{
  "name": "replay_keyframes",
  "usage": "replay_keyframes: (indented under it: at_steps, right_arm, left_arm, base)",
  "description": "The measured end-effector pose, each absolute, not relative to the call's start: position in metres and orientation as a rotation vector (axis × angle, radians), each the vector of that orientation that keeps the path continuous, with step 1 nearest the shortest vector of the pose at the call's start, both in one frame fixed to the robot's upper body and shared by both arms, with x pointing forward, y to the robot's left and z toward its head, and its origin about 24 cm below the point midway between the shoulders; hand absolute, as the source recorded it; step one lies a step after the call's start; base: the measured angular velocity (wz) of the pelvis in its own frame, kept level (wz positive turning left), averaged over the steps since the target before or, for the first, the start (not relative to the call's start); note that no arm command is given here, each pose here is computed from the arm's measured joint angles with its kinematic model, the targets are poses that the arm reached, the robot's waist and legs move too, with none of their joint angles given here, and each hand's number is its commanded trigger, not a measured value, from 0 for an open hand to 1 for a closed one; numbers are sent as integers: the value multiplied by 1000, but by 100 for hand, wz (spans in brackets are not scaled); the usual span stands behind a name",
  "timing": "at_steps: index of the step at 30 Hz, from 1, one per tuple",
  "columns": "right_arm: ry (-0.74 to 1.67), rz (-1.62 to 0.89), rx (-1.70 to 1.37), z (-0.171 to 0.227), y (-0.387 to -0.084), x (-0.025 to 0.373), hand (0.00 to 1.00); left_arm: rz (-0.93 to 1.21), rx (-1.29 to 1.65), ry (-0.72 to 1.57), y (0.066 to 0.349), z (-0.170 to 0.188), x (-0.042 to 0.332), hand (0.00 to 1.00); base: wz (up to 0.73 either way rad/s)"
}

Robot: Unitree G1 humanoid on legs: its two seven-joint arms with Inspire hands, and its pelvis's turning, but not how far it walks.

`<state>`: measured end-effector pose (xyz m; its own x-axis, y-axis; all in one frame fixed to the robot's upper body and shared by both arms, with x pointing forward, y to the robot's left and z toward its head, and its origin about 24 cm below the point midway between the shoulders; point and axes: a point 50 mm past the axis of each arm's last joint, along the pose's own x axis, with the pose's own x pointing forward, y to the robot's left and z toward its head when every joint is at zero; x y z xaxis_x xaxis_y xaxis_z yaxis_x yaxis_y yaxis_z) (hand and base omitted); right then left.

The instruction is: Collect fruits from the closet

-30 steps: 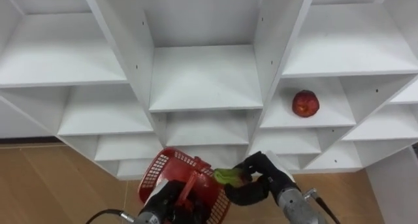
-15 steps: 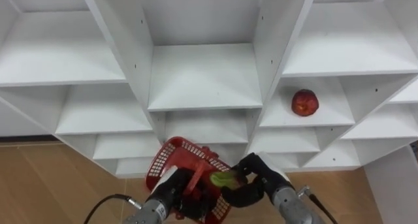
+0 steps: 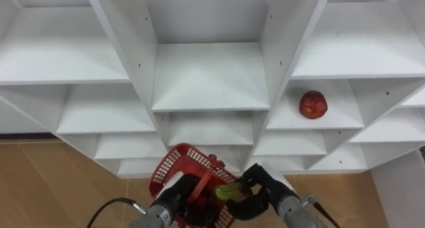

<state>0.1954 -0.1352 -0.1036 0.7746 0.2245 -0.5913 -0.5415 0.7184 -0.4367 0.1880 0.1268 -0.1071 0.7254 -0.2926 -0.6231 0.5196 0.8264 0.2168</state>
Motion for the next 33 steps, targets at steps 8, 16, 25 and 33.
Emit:
replay_keyframes:
  at_steps: [8, 16, 25, 33]
  right_arm:
    - [554, 436, -649, -107, -138, 195, 100]
    - [595, 429, -643, -112, -140, 194, 100]
    - [658, 399, -607, -118, -142, 197, 100]
    - [678, 388, -613, -119, -144, 202, 100]
  left_arm:
    - [-468, 418, 603, 128, -106, 190, 100]
    - [-474, 439, 628, 130, -111, 186, 100]
    - [-487, 440, 653, 127, -115, 182, 100]
    - [-499, 439, 648, 125, -114, 183, 100]
  base:
    - [0]
    - [0]
    - [0]
    - [1]
